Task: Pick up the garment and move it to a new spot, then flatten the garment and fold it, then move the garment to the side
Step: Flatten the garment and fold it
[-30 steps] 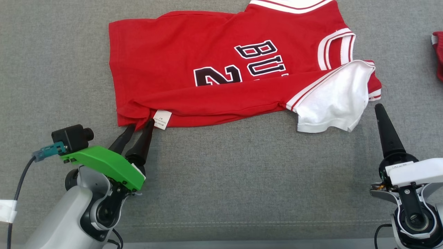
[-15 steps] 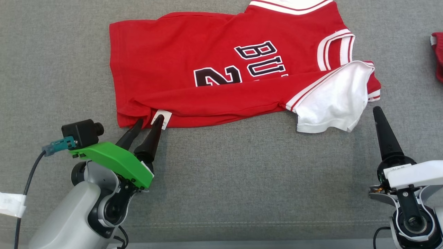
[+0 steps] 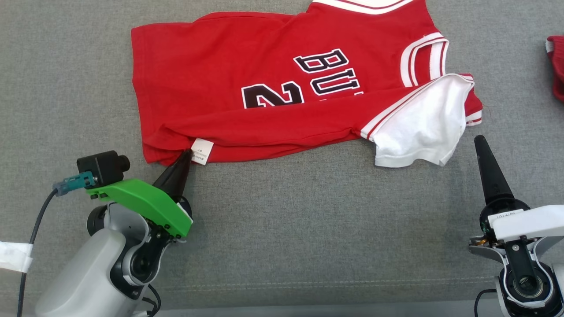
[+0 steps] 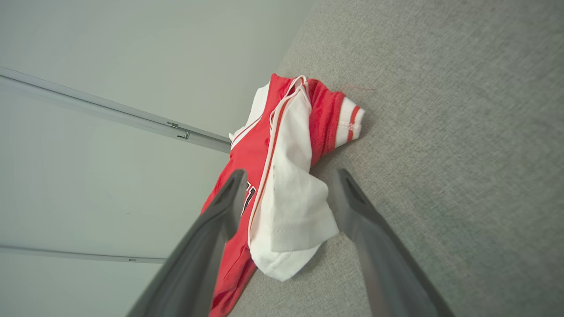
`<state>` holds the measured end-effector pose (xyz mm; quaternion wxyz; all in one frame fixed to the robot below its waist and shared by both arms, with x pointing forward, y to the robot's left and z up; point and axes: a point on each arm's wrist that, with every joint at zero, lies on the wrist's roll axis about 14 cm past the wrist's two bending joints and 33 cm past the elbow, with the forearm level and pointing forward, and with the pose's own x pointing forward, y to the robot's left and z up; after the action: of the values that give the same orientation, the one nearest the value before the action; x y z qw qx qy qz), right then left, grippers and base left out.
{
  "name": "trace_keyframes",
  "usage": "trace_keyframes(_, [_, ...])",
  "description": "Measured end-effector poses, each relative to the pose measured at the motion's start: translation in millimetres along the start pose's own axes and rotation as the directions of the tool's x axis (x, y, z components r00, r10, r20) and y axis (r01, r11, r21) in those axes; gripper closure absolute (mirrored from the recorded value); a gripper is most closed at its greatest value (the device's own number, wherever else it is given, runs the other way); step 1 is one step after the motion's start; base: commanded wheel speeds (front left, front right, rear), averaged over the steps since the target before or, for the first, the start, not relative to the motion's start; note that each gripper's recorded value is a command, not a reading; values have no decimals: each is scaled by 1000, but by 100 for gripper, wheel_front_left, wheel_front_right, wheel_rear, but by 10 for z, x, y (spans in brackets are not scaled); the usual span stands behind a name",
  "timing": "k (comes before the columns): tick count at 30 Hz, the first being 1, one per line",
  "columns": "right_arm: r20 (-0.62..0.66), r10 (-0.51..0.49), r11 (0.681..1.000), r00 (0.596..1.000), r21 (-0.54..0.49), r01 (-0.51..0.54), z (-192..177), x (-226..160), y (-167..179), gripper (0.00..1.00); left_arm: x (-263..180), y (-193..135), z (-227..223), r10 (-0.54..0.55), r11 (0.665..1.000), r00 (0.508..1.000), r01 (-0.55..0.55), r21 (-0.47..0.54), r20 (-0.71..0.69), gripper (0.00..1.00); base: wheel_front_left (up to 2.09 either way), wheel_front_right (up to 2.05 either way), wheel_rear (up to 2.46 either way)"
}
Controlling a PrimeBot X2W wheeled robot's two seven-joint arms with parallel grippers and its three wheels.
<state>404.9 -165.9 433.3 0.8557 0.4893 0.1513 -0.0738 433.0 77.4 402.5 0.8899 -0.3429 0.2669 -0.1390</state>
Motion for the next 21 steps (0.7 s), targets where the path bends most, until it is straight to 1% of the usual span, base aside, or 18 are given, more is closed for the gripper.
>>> trace_keyframes(9, [11, -2, 1000, 1000, -6, 3, 18, 1, -7, 0, 21, -9, 180, -7, 1000, 999, 7, 10, 50, 100, 0, 0, 0])
trace_keyframes(16, [16, 3, 998, 1000, -58, -2, 20, 18, 9, 0, -53, -191, 417, -70, 997, 990, 66, 38, 121, 100, 0, 0, 0])
trace_keyframes(21, [14, 10, 998, 1000, -64, -9, 1, 45, 31, 0, -158, -244, 539, -88, 996, 982, 82, 42, 166, 100, 0, 0, 0])
